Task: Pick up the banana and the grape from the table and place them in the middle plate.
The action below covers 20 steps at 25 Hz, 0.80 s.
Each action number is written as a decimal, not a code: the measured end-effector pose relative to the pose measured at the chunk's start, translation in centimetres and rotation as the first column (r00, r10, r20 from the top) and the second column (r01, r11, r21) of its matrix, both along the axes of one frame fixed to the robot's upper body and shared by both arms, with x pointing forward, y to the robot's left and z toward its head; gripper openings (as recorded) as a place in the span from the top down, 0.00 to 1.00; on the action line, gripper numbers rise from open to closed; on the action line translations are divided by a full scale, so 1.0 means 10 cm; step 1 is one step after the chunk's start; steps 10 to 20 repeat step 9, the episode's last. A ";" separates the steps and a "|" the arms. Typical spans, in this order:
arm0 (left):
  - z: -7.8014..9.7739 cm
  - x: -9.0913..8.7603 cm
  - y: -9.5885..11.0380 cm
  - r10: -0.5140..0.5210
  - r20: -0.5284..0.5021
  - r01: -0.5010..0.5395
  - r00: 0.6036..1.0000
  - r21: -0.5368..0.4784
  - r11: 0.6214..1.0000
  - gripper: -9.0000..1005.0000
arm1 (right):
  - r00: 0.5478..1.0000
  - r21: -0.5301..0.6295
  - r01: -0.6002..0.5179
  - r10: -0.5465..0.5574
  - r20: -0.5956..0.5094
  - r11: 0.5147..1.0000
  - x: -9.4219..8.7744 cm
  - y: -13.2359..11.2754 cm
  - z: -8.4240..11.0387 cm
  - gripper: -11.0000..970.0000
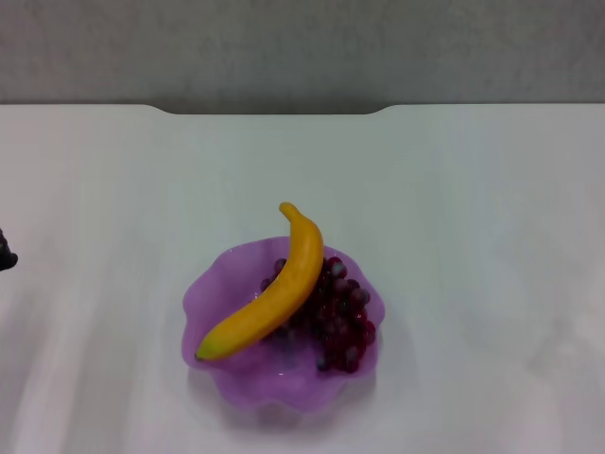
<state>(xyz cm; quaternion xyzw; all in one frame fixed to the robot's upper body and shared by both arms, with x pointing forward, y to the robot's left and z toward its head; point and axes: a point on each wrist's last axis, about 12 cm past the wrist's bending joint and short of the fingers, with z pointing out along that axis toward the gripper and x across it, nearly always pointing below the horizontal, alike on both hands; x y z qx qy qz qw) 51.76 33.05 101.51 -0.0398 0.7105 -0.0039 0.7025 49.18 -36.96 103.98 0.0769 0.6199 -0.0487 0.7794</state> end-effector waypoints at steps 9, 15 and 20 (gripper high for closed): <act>0.02 0.04 -0.01 -0.001 0.007 0.001 1.000 0.003 1.000 0.90 | 1.000 0.004 0.012 -0.012 0.008 1.000 0.00 -0.02 0.01 0.99; 0.02 0.04 -0.01 -0.001 0.007 0.001 1.000 0.003 1.000 0.90 | 1.000 0.004 0.012 -0.012 0.008 1.000 0.00 -0.02 0.01 0.99; 0.02 0.04 -0.01 -0.001 0.007 0.001 1.000 0.003 1.000 0.90 | 1.000 0.004 0.012 -0.012 0.008 1.000 0.00 -0.02 0.01 0.99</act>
